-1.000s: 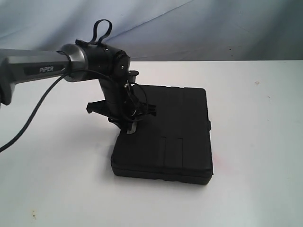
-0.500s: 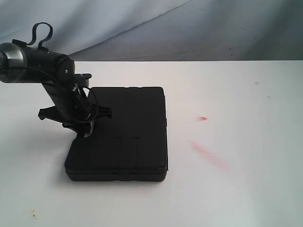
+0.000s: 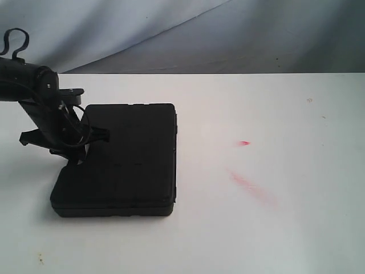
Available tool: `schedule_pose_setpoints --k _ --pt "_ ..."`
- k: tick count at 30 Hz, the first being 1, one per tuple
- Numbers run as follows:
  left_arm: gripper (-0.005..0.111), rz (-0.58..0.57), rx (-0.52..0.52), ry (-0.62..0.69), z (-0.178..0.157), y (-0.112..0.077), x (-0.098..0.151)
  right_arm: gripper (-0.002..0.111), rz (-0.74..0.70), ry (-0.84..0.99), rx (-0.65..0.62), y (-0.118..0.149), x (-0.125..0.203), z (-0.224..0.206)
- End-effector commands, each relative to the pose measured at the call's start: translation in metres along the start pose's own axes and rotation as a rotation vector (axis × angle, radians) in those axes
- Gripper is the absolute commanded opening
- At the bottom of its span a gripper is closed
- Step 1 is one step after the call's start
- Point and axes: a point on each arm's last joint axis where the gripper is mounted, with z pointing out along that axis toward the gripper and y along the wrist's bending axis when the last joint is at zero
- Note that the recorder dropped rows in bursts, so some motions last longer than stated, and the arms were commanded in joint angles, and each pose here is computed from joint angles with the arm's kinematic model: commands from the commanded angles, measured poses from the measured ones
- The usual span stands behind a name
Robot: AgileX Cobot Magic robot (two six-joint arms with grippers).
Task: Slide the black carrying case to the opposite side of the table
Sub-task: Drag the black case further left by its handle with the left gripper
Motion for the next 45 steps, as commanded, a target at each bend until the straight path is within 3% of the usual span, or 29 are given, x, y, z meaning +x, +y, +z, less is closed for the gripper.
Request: schedule_pose_setpoints --k 1,14,23,45 --pt "0.0 0.021 -0.06 0.077 0.012 0.021 0.008 0.0 0.001 -0.003 0.006 0.0 0.001 0.0" --pt "0.0 0.035 -0.093 0.07 0.012 0.033 0.005 0.0 0.001 -0.003 0.006 0.0 0.001 0.0" --pt "0.0 0.019 -0.103 0.087 0.012 0.059 0.003 0.0 0.001 -0.003 0.006 0.0 0.001 0.0" --pt "0.0 0.04 -0.099 0.097 0.012 0.059 0.004 0.0 0.001 -0.003 0.006 0.0 0.001 0.0"
